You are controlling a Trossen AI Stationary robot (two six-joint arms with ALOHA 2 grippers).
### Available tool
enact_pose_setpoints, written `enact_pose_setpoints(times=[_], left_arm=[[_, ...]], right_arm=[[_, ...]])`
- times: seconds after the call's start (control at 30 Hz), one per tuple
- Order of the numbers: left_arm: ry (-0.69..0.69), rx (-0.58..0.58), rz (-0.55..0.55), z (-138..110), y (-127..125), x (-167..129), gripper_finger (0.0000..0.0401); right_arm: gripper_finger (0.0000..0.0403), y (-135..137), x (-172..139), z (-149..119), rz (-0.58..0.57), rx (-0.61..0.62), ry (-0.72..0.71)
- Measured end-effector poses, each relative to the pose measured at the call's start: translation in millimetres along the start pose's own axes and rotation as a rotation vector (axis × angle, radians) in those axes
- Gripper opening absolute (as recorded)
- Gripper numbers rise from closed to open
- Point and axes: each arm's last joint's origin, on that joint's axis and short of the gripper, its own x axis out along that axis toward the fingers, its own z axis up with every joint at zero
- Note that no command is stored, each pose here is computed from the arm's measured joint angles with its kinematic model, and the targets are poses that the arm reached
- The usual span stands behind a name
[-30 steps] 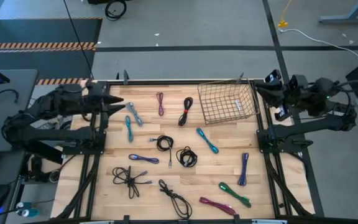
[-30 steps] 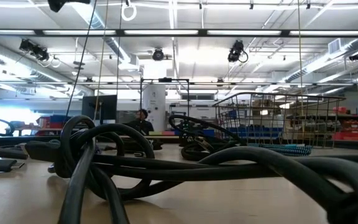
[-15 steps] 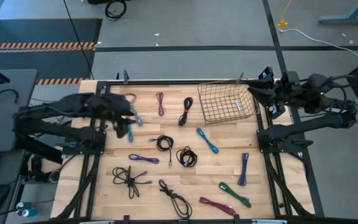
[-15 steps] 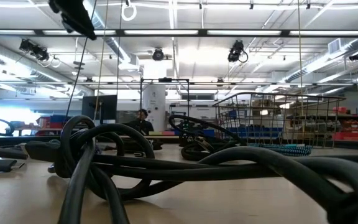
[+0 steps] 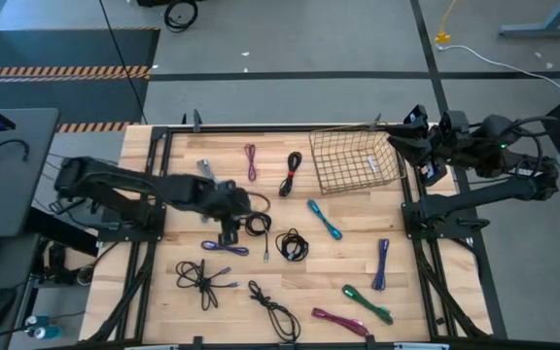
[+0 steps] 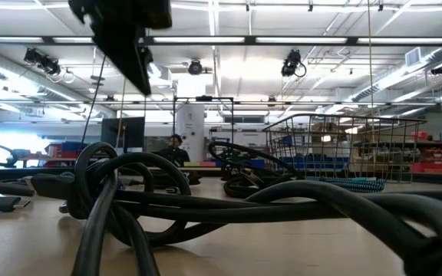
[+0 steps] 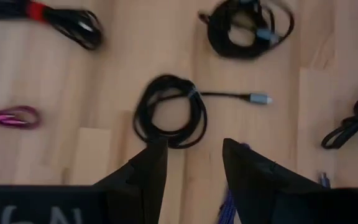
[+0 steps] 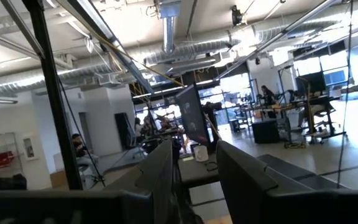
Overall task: Pick and place USB-C Cables
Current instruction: Put the black charger cable into the wire basket
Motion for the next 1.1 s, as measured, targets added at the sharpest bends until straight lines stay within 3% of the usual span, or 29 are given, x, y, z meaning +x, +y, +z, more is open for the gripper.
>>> enact_pose_setpoints(times=[0.33, 0.57, 0.8, 1.1], left_arm=[[0.1, 0.107, -0.018, 0, -34, 73, 0.019], [0.212, 0.143, 0.012, -11, -38, 110, 0.0206], [0.204, 0.16, 0.066, -8, -34, 112, 0.0216], [0.104, 0.22, 0.054, 21, -41, 98, 0.0216]], right_arm=[[0.0132, 0, 0, 0, 0.005, 0.025, 0.003], [0.0132, 1, 0, 0, 0.042, 0.052, 0.009], [0.0132, 2, 0, 0, 0.054, 0.06, 0.011], [0.0132, 2, 0, 0, 0.054, 0.07, 0.011]])
